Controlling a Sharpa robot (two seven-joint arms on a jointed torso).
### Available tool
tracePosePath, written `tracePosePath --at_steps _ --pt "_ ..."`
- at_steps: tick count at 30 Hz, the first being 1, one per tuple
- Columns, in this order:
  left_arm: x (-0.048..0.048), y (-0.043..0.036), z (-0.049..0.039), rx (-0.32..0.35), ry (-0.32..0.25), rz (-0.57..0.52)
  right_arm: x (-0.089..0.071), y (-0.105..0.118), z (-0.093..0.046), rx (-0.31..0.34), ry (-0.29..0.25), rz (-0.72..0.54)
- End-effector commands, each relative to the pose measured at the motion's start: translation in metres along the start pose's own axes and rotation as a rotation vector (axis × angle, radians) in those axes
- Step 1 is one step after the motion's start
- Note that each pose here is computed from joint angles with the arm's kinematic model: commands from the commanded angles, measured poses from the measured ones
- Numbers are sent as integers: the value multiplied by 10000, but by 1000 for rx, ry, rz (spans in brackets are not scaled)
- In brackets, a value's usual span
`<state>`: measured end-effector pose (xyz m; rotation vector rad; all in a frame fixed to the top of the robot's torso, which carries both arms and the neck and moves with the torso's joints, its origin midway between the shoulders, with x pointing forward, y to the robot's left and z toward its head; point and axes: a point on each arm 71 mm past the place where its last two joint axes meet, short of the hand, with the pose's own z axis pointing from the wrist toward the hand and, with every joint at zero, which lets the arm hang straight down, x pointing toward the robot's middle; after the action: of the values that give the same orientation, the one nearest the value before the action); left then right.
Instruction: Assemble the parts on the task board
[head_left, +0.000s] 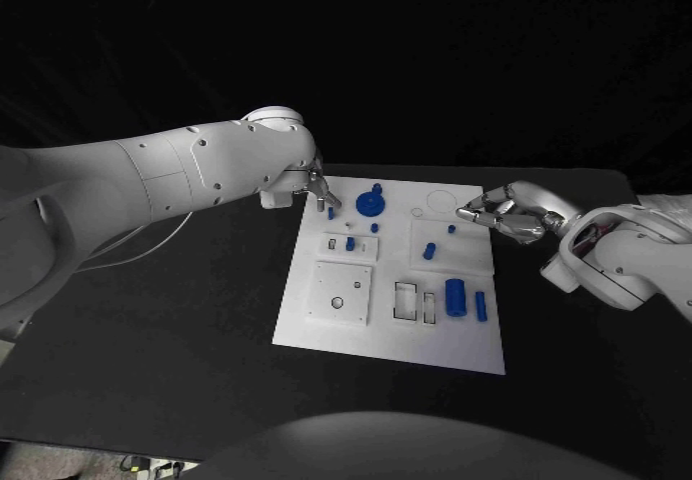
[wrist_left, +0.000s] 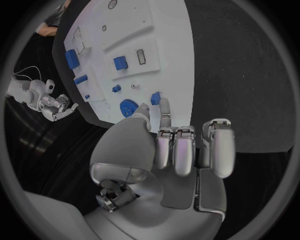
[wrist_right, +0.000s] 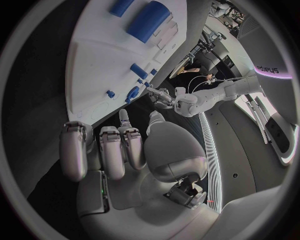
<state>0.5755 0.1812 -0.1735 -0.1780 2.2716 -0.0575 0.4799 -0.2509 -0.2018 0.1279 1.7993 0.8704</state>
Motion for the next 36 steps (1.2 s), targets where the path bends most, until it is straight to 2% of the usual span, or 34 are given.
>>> tracePosePath --at_steps 1,36 --pt "12 -17 -1 4 9 16 14 10 3 -8 16 1" --pt "58 -57 48 33 6 8 19 17 4 -9 17 1"
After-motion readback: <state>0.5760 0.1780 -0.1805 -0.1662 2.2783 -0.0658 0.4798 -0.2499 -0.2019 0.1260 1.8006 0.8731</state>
